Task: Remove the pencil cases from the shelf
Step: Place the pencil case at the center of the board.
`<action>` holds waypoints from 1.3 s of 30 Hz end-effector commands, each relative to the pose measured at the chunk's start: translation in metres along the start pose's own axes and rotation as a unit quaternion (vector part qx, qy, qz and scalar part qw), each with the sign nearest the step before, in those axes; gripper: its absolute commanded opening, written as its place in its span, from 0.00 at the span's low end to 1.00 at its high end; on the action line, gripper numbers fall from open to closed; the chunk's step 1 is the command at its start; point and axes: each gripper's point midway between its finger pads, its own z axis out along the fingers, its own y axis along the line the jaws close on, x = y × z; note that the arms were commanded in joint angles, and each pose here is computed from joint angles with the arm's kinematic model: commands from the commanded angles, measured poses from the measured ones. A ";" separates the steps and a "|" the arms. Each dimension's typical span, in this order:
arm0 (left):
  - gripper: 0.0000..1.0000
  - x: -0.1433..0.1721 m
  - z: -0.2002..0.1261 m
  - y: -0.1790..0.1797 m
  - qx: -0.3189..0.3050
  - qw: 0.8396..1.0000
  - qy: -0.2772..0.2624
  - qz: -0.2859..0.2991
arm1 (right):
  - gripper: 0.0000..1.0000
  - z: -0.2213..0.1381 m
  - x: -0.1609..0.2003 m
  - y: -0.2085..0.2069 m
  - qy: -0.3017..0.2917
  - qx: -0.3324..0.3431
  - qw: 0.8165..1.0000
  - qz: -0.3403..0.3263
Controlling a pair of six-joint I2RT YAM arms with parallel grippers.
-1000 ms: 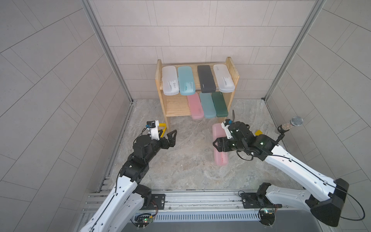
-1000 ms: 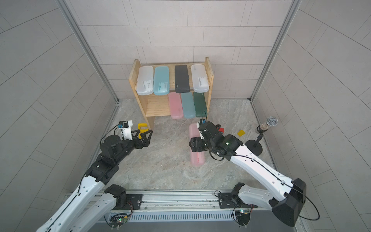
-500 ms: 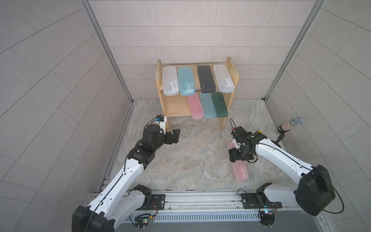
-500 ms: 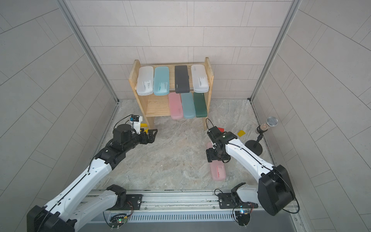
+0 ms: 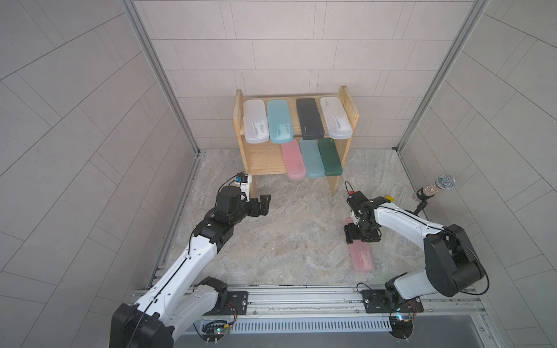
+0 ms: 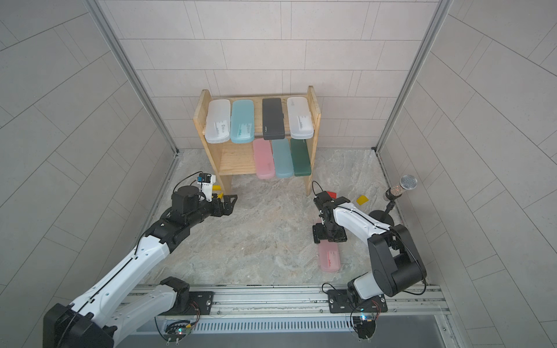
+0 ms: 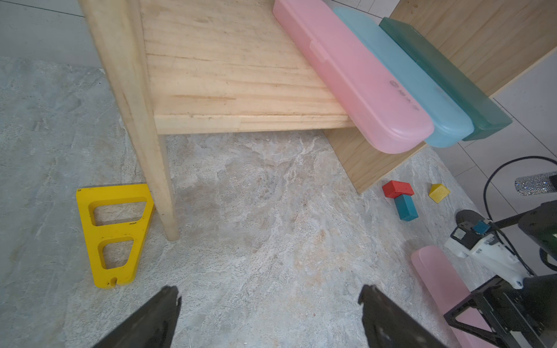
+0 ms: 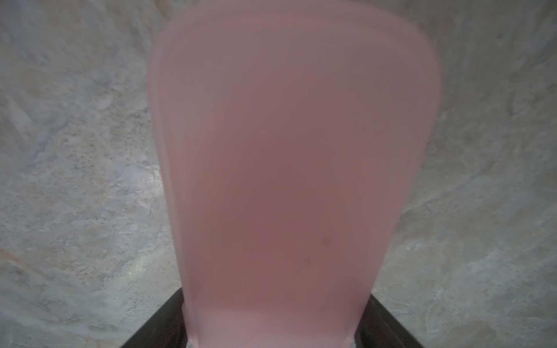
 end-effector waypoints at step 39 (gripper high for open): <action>1.00 -0.030 0.014 -0.059 0.176 0.973 0.006 -0.149 | 1.00 -0.051 -0.064 -0.017 -0.071 -0.072 0.995 0.023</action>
